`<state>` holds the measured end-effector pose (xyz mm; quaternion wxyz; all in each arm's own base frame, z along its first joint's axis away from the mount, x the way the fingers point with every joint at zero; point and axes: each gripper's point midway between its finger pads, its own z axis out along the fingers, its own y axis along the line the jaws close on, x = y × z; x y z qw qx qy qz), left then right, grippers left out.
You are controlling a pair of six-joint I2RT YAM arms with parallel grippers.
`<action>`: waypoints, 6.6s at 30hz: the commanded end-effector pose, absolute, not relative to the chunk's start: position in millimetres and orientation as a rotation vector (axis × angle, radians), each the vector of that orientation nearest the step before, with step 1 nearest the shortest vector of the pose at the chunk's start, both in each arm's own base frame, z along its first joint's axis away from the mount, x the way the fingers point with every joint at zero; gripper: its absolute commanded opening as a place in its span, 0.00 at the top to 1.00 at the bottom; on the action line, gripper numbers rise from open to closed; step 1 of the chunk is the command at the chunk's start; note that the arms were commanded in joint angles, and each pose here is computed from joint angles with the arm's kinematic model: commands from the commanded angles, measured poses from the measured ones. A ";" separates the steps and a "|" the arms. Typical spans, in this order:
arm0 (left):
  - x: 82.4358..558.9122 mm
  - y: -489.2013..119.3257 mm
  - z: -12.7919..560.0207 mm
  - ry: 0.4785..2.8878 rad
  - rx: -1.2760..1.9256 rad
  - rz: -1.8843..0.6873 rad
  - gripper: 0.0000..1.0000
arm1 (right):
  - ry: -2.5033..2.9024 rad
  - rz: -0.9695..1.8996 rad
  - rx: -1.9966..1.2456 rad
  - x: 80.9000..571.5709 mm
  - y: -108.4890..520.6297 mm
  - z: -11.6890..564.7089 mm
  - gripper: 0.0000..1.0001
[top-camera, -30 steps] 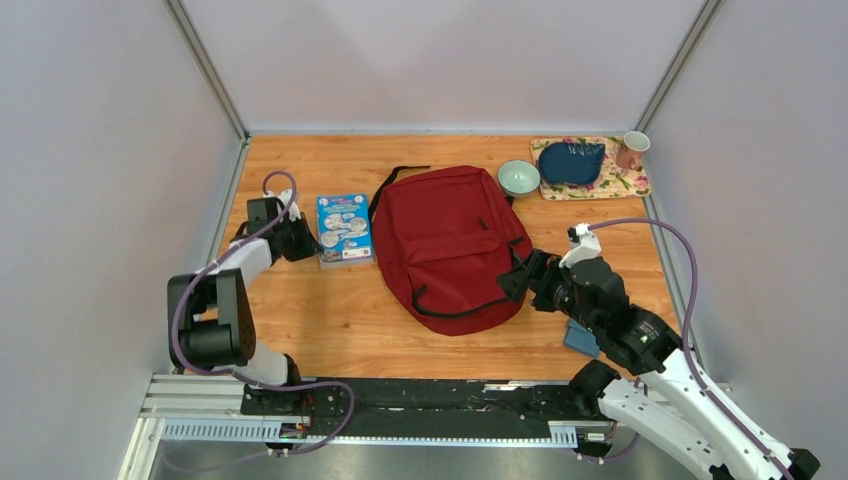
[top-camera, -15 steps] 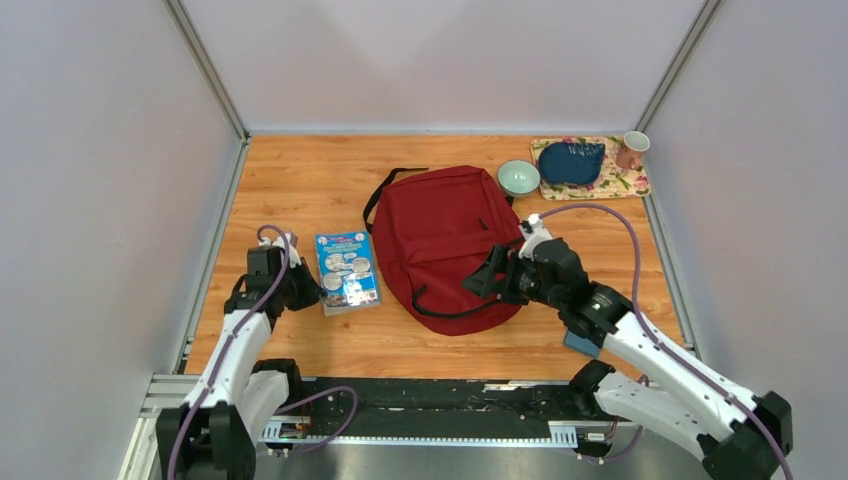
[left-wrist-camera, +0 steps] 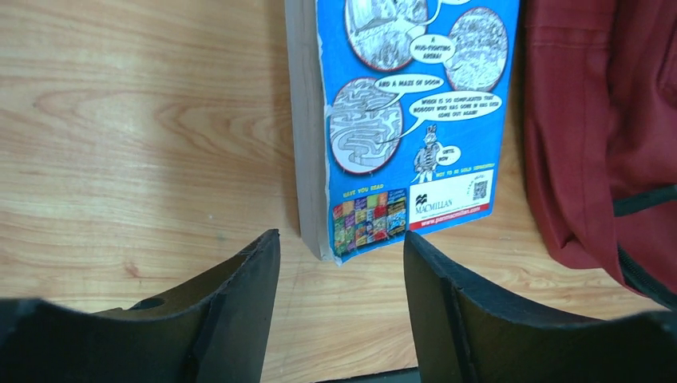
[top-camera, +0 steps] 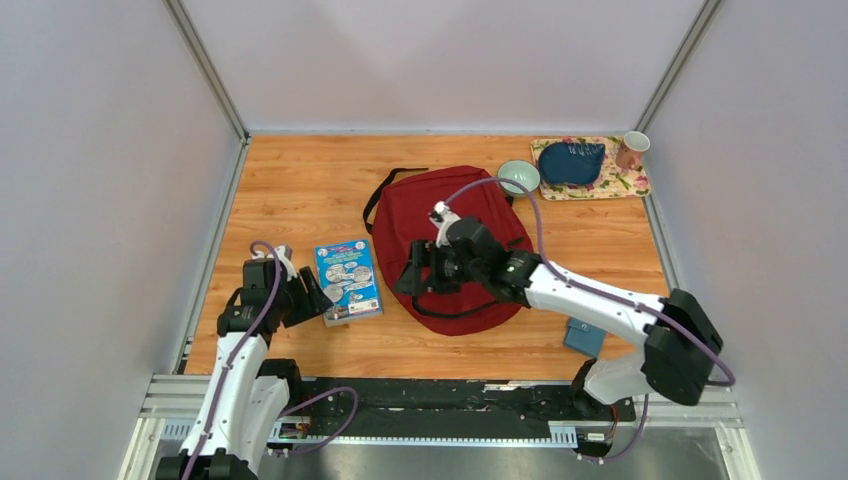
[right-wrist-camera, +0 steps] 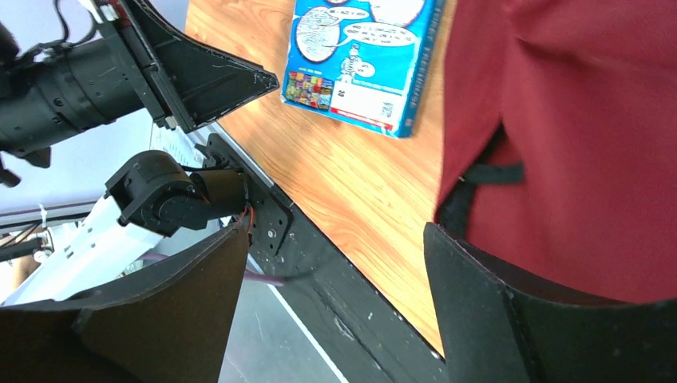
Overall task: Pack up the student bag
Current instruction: Adjust the book at the center of the board, then pick up the book from the center of the board.
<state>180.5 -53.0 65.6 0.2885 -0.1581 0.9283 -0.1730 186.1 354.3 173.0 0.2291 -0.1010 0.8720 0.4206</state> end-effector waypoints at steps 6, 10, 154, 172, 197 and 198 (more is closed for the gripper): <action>212.4 -54.2 87.9 2.402 -0.374 -0.477 0.33 | 2.403 1.219 -0.384 205.1 438.3 164.6 0.28; 221.8 -53.8 81.4 2.392 -0.387 -0.480 0.32 | 2.438 1.144 -0.354 223.0 450.9 145.1 0.31; 201.9 -89.6 34.4 2.400 -0.442 -0.770 0.20 | 2.640 1.066 -0.103 246.0 480.0 58.9 0.18; 202.3 -120.7 61.3 2.305 -0.342 -1.046 0.33 | 2.591 1.261 -0.242 222.0 508.9 91.5 0.30; 214.7 -98.9 105.0 2.226 -0.312 -0.844 1.00 | 2.517 1.266 -0.297 216.0 500.0 117.3 0.26; 216.5 -97.3 115.9 2.192 -0.297 -0.830 1.00 | 2.508 1.252 -0.299 217.9 494.1 118.7 0.24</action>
